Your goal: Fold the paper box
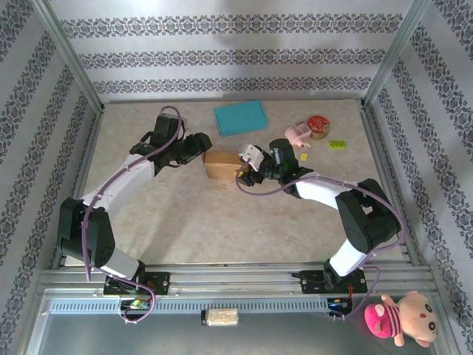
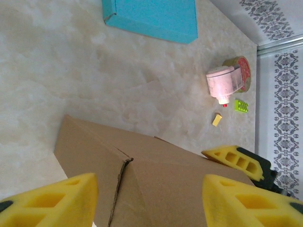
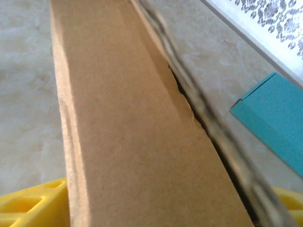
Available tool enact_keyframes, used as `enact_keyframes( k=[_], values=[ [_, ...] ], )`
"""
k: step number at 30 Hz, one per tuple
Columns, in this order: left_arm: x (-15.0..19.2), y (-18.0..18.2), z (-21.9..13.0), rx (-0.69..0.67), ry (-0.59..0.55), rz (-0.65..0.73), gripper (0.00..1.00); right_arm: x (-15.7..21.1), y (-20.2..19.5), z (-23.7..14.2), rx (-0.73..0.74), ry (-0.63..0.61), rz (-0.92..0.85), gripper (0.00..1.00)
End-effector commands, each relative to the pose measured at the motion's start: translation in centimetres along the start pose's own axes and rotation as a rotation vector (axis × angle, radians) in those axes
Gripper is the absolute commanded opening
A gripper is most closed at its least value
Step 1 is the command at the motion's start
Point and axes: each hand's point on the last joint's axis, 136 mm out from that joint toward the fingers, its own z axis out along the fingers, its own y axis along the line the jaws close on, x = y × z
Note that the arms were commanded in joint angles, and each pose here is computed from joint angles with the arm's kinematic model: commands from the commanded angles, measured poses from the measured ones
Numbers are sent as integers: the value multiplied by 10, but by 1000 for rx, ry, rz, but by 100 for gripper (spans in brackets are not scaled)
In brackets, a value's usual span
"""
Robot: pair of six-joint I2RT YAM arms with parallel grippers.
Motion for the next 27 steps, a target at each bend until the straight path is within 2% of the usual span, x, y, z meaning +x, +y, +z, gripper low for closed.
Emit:
enact_keyframes(
  k=[1,11,21,27],
  values=[
    [-2,-10,2,50,6,-1,56,-4,-5,0,-2,-16,40,80],
    [2,-3,14,40,28,-6,50,-19,-24,-8,-33,-59,219,91],
    [11,13,27,8,59,-24,44,-31,-31,-18,-60,-94,319,94],
    [12,16,30,2,62,-16,43,-55,-35,-36,-86,-147,481,97]
  ],
)
